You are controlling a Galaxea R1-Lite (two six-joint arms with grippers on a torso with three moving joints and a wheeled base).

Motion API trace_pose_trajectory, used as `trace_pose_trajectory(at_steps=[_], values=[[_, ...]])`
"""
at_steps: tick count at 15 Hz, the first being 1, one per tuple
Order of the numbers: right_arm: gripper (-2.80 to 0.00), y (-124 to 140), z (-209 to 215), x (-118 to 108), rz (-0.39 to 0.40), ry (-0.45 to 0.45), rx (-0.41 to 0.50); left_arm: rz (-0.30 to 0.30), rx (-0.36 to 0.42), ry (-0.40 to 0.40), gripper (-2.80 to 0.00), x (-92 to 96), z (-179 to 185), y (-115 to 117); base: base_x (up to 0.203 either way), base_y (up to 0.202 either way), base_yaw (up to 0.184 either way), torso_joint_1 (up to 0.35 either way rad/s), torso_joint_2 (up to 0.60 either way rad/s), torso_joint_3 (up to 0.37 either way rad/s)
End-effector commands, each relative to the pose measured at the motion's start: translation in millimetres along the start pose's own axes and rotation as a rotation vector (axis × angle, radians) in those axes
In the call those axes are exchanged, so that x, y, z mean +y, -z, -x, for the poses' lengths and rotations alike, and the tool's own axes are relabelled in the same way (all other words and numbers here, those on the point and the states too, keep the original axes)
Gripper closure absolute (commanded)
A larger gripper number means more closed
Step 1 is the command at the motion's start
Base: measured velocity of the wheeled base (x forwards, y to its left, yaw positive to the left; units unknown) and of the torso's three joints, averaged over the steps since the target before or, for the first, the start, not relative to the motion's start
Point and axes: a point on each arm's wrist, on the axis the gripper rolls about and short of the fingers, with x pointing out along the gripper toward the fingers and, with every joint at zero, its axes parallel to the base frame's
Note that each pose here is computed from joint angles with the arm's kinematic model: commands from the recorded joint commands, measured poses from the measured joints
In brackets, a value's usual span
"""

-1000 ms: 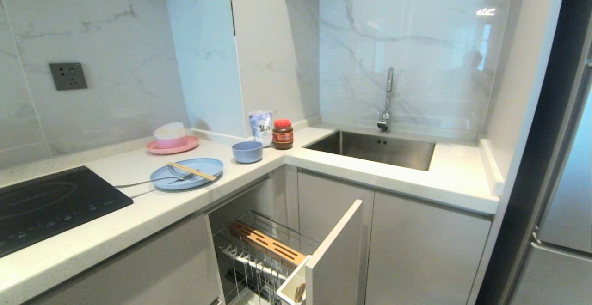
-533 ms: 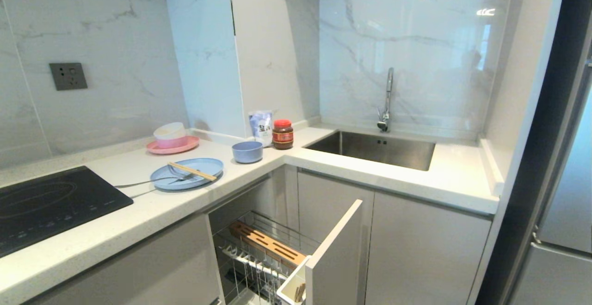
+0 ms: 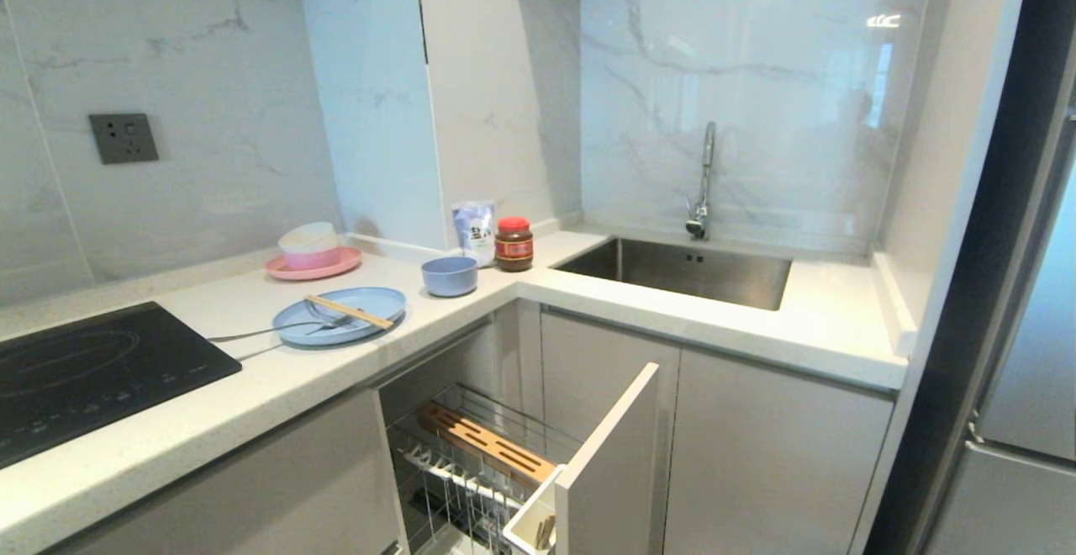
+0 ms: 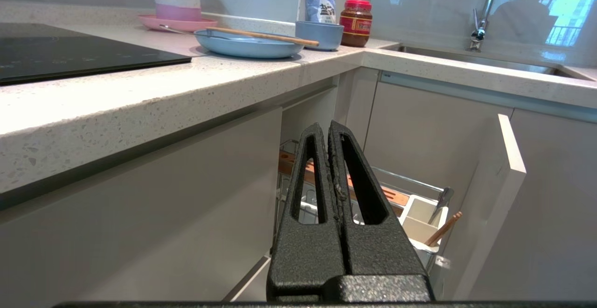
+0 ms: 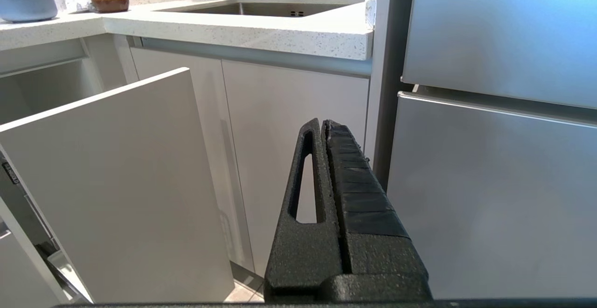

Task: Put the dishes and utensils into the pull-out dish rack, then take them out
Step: Pick up the bowl and place it in the cupboard

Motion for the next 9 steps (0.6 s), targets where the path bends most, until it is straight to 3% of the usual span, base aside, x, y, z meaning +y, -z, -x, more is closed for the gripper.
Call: trace_pose_trajectory(at_steps=[1, 9], values=[[0.00, 0.5, 0.2, 0.0, 0.000, 0.001, -0.003, 0.000, 0.025, -0.002, 0.00, 0.4, -1.6, 6.8, 0.000, 0.000, 0.000, -0.001, 0.00, -0.101], [0.00, 0.5, 0.2, 0.0, 0.000, 0.000, -0.003, -0.004, 0.023, 0.002, 0.00, 0.4, -1.6, 6.7, 0.000, 0.000, 0.000, 0.002, 0.00, -0.182]])
